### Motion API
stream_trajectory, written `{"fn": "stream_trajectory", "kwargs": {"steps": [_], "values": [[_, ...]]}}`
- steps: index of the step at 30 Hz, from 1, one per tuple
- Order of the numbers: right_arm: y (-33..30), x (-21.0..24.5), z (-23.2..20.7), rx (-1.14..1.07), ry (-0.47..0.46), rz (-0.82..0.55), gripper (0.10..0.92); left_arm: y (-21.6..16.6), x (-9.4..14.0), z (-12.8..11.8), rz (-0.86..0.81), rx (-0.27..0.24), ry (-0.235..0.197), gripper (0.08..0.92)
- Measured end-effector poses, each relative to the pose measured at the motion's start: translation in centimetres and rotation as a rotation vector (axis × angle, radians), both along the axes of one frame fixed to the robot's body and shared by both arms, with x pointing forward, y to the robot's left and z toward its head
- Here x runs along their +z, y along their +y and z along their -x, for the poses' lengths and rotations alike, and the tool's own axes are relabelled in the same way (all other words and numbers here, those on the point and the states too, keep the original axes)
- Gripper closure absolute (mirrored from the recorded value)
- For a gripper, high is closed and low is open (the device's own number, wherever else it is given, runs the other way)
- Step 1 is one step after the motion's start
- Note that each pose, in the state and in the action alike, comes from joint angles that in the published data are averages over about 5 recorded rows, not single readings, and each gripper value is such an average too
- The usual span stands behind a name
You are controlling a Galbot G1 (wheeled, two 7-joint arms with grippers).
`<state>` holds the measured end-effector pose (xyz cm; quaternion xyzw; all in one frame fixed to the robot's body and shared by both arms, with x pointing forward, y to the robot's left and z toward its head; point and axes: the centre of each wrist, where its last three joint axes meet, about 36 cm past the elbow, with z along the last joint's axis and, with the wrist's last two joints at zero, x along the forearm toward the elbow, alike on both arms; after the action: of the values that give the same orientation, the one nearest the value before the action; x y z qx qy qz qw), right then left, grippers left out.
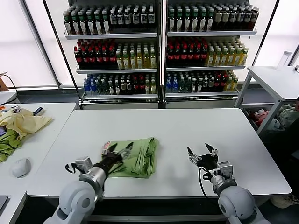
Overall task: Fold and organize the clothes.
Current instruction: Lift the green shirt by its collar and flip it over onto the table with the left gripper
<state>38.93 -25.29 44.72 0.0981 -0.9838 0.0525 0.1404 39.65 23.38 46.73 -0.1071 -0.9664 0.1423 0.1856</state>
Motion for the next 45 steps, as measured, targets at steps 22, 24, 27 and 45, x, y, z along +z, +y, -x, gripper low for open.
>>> {"fn": "stream_trajectory", "kwargs": {"steps": [22, 24, 27, 45], "values": [[-0.5, 0.0, -0.4, -0.017, -0.005, 0.006, 0.200, 4.6, -7.7, -2.2, -0.090, 0.063, 0.133, 0.182], [-0.5, 0.0, -0.5, -0.018, -0.005, 0.006, 0.200, 4.6, -7.8, -2.2, -0.069, 0.052, 0.135, 0.206], [-0.5, 0.0, -0.4, -0.019, -0.004, 0.005, 0.200, 4.8, -7.9, -2.3, -0.028, 0.040, 0.135, 0.280], [-0.7, -0.1, -0.2, -0.026, 0.005, -0.003, 0.200, 7.6, -9.1, -3.8, 0.390, 0.101, 0.188, 0.800]]}}
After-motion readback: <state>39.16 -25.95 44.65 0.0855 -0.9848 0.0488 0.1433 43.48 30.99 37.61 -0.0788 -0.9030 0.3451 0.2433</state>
